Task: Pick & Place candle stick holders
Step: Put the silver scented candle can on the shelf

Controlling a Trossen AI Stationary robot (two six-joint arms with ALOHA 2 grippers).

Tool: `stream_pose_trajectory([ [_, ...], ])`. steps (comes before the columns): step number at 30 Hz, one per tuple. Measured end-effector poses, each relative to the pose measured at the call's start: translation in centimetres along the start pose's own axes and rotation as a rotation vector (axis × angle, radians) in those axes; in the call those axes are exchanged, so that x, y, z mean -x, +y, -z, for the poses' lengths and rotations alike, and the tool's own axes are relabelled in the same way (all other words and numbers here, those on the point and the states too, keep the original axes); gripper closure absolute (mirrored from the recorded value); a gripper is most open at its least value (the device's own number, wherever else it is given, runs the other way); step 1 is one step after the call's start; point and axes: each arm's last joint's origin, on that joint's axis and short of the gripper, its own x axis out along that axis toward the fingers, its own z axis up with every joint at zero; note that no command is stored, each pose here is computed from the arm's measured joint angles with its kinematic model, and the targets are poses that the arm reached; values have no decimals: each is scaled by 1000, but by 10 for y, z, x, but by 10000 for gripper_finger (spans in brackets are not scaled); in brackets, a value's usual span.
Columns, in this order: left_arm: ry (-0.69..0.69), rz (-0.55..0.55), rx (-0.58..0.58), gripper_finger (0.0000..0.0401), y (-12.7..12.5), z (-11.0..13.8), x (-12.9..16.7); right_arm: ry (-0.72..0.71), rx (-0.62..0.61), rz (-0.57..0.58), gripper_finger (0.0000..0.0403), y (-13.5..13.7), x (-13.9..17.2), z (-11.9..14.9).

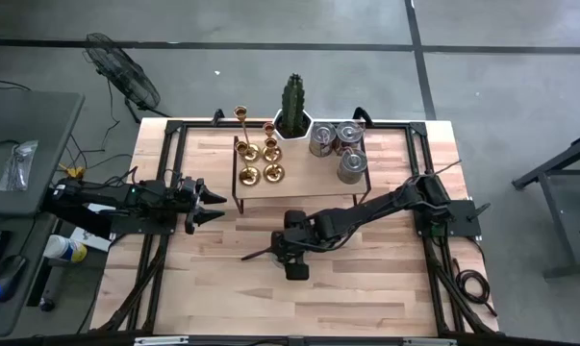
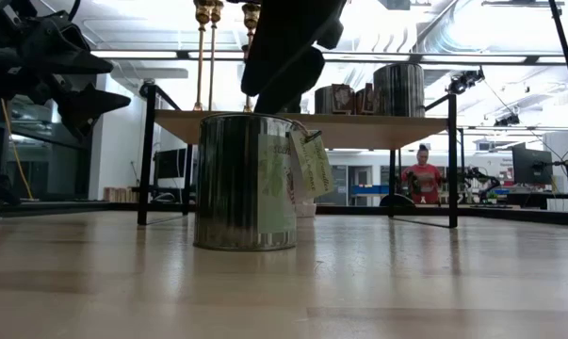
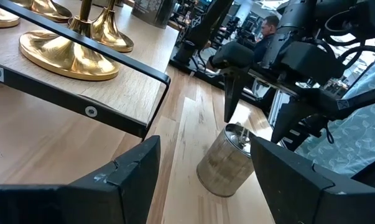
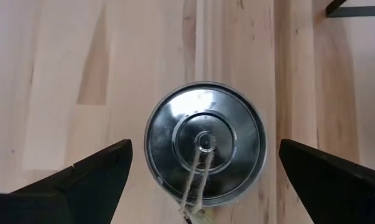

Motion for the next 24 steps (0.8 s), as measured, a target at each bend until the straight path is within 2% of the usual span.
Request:
stream_pose_trajectory([
  [24, 0, 0, 0, 155, 0, 0, 0, 58, -42, -98, 3, -5, -42, 4],
])
